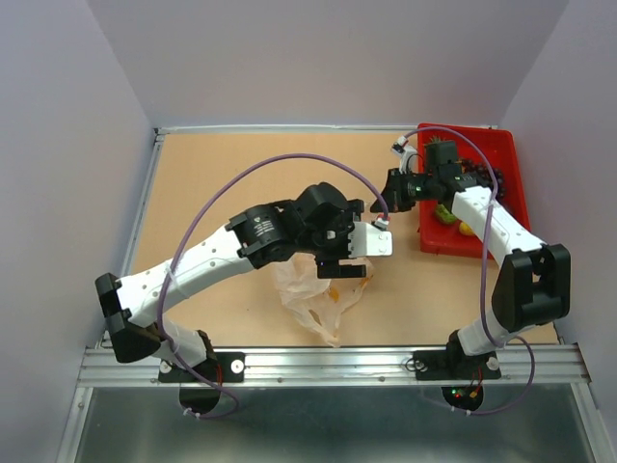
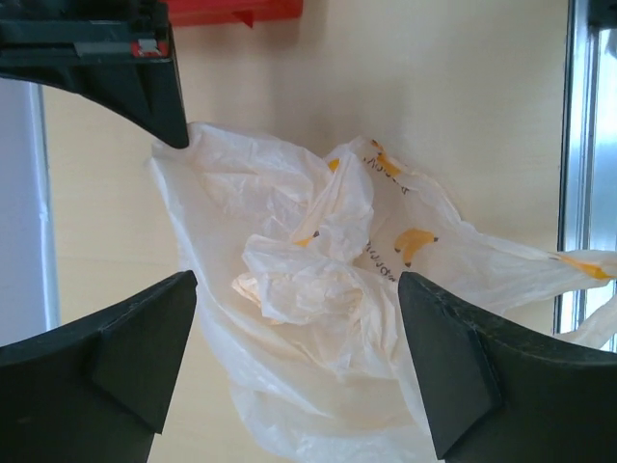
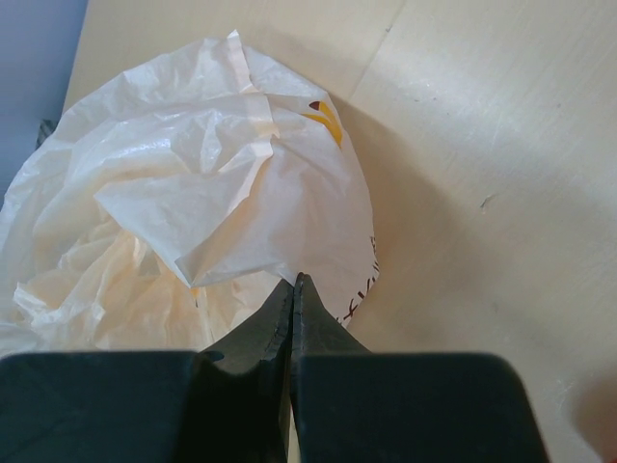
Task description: Place the fake fruits into the plastic bag and tie a complex knot
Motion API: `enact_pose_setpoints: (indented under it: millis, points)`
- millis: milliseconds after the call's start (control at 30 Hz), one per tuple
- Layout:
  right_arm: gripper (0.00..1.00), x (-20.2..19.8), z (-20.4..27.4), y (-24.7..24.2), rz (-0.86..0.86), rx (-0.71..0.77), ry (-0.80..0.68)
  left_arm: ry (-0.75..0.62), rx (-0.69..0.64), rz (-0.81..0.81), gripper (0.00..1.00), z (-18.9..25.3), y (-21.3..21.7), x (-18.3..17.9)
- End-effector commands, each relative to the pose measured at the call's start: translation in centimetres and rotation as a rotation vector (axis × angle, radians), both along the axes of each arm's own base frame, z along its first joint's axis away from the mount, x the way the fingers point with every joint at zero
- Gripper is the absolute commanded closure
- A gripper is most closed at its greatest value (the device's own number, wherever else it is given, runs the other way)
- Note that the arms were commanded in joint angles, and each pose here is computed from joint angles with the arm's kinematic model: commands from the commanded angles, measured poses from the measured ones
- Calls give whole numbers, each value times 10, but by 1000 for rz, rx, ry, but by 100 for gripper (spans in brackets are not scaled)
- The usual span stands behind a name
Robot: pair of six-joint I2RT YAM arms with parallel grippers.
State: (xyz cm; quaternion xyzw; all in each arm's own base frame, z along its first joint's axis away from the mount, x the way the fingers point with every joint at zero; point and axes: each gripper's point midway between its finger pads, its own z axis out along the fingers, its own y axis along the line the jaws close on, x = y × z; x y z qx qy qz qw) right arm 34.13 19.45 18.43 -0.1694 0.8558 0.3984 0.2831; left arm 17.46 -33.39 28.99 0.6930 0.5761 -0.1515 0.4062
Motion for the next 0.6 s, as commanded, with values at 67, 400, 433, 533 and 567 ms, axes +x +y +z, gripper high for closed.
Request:
enact_pose_setpoints:
  millis: [67,400,433,533,567]
  points:
    - [100,-7,42,10,41,70,-103,66,90,110,1,-45,-3,19]
    - [100,-13,53,9,32,70,-135,168,181,121,17,-87,-1,26]
    - [100,-11,53,9,31,67,-137,175,179,112,25,-85,0,24]
    - [100,-1,45,7,22,41,-142,188,187,90,48,-79,6,16]
    - [100,1,43,7,21,35,-143,186,189,87,53,-78,9,15]
